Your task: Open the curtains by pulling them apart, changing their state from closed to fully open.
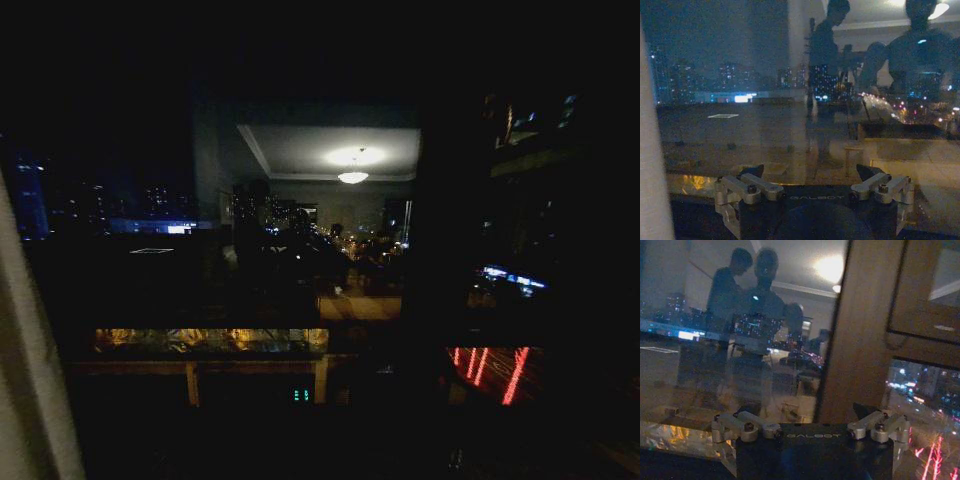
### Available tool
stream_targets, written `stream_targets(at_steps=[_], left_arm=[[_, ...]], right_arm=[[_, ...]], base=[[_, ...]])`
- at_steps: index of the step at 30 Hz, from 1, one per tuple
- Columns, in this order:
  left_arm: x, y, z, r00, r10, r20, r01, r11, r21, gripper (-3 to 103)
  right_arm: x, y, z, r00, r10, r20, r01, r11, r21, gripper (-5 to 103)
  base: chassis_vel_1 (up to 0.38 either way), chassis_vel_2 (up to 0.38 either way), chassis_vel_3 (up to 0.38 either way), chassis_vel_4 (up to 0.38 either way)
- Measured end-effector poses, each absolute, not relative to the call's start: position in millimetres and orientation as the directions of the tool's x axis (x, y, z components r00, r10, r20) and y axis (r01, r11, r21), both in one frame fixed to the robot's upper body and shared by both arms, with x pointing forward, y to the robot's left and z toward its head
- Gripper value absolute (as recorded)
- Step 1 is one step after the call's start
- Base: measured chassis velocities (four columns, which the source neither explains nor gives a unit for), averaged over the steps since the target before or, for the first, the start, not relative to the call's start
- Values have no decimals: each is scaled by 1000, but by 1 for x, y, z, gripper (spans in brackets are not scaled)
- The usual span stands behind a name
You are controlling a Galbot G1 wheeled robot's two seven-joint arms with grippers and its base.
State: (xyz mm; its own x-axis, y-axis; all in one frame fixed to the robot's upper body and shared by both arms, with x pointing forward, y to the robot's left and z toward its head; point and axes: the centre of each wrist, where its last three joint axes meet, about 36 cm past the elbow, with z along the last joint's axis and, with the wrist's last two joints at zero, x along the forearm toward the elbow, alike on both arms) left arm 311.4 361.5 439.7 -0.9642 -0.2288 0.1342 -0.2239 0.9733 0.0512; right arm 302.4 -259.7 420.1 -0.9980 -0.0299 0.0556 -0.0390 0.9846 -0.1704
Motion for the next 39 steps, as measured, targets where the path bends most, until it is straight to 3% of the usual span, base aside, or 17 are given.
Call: stream_targets(at_steps=[22,39], left_arm=[[316,369,437,-970,-208,126,-201,978,62,100],[316,369,436,-971,-202,127,-195,979,64,100]], right_arm=[[302,-263,426,-999,-15,45,-22,985,-172,100],[297,-266,430,-999,-4,34,-9,985,-172,100]], base=[[-197,-208,196,205],[-262,-408,266,400]])
